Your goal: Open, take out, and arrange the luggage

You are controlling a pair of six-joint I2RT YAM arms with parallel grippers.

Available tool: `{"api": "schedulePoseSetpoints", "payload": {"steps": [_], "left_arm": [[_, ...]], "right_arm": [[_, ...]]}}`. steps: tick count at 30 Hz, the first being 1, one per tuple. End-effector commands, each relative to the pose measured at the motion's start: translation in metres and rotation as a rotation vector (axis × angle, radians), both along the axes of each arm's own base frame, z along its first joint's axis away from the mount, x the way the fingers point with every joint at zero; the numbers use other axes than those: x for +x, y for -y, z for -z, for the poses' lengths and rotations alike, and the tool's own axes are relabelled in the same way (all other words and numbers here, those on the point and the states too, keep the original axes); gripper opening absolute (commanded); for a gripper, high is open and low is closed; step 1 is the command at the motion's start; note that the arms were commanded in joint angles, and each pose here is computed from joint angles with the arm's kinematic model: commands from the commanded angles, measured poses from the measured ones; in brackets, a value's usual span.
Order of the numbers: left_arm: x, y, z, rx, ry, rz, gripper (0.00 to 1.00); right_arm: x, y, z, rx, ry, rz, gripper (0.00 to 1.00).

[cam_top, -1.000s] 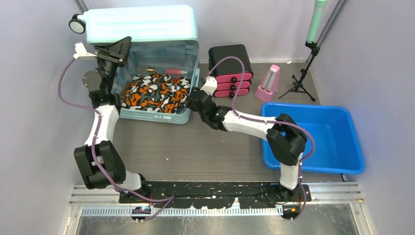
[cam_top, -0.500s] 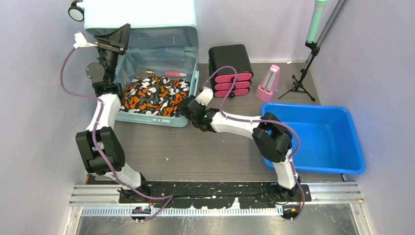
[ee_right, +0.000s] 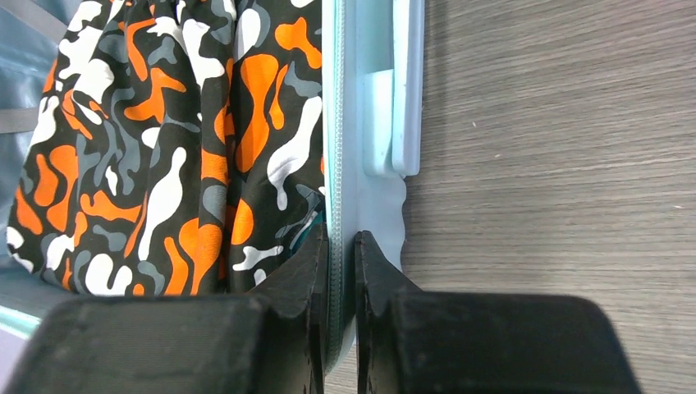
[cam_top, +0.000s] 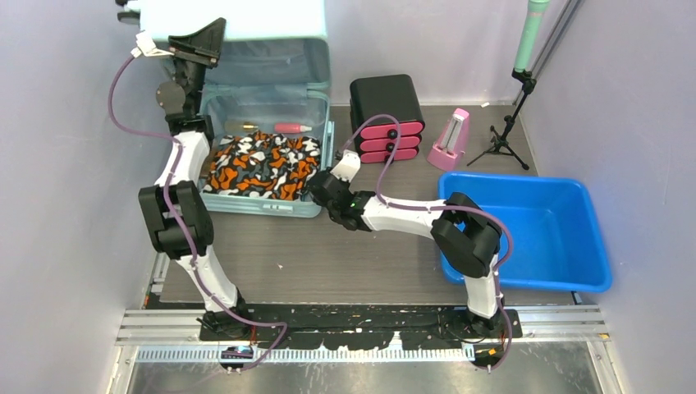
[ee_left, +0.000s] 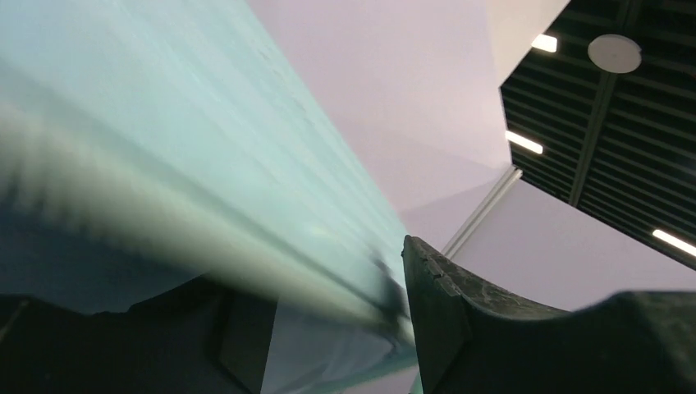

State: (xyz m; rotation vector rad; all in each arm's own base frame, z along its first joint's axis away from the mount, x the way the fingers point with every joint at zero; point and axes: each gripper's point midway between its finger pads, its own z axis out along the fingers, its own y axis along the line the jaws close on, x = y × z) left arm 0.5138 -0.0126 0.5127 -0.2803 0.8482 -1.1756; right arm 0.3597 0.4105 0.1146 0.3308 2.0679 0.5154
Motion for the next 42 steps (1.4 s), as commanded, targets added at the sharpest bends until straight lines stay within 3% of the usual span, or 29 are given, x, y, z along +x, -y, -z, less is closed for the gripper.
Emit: {"api": "schedulePoseSetpoints", "payload": {"steps": [1,7,13,17,22,27,38,42], "left_arm": [[0.052,-0.013,0.041,0.041,-0.116,-0.101,0.59],[0.085,-0.018,0.063,0.037,-0.136,-0.099,0.61],[0.101,-0.017,0.059,0.015,-0.093,-0.076,0.62],[0.093,-0.005,0.041,-0.046,-0.040,0.003,0.63],[0.064,0.010,0.002,-0.077,-0.001,0.045,0.71],[0.040,0.021,-0.030,-0.112,-0.039,0.104,0.74],[0.045,0.018,-0.044,-0.182,-0.183,0.053,0.71],[0.042,0.016,-0.050,-0.211,-0.165,0.043,0.70]], "right_arm": [[-0.016,0.033,0.049,-0.187,-0.034,-0.023,0.00],[-0.020,0.039,0.059,-0.206,-0.041,-0.028,0.00],[-0.027,0.048,0.061,-0.244,-0.045,-0.057,0.00],[-0.034,0.054,0.058,-0.243,-0.026,-0.084,0.00],[-0.038,0.059,0.062,-0.250,-0.024,-0.095,0.00],[-0.036,0.058,0.066,-0.271,-0.031,-0.098,0.01],[-0.039,0.063,0.054,-0.236,-0.006,-0.089,0.00],[-0.042,0.065,0.059,-0.244,-0.017,-0.104,0.00]]}}
